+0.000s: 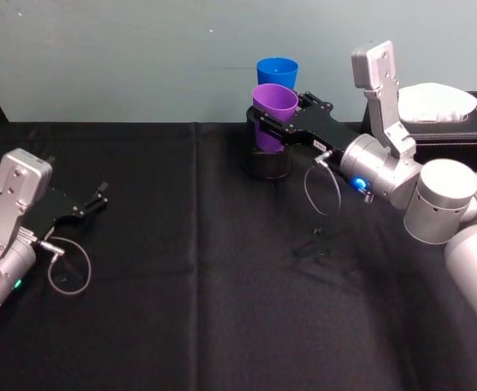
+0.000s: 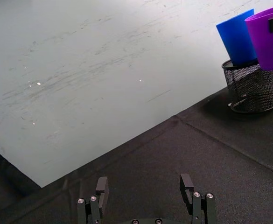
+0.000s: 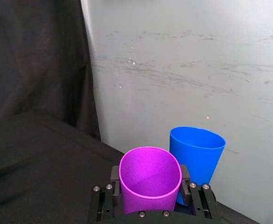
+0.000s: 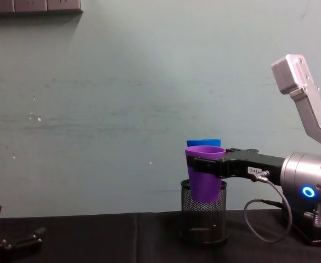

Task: Pick up one cup with a gripper and tap it against the other cup.

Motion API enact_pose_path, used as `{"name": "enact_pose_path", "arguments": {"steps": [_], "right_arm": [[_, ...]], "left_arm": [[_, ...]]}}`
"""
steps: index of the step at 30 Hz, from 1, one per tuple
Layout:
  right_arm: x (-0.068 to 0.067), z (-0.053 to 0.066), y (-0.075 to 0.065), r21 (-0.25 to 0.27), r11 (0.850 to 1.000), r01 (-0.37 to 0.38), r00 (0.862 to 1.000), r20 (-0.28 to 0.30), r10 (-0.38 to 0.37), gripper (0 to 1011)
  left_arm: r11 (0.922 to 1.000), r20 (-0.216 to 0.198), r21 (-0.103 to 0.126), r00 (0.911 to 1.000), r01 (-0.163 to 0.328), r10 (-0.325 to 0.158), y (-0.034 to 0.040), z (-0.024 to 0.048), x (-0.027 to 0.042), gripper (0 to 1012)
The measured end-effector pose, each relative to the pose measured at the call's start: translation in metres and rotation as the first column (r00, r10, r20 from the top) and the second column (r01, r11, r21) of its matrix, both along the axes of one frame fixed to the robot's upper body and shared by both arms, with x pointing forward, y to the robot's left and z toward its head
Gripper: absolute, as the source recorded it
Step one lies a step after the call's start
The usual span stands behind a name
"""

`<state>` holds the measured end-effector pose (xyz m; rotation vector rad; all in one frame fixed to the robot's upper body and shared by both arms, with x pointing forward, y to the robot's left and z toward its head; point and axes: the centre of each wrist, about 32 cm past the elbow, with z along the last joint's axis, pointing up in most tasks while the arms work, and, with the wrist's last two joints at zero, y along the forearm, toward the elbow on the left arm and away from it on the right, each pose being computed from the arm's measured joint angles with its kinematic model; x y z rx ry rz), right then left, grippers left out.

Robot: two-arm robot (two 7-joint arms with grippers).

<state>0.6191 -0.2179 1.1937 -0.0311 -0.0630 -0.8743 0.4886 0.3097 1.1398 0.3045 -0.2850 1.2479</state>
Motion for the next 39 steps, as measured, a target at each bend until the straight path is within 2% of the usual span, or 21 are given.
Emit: {"name": "enact_pose_path", "arguments": {"steps": [39], "right_arm": [[0.0, 0.0, 0.0, 0.0, 1.0, 0.0, 1.0, 0.0, 0.0, 729]], "left_arm": [[1.0, 0.0, 0.0, 1.0, 0.0, 0.0, 0.0, 0.0, 0.0, 1005]]}}
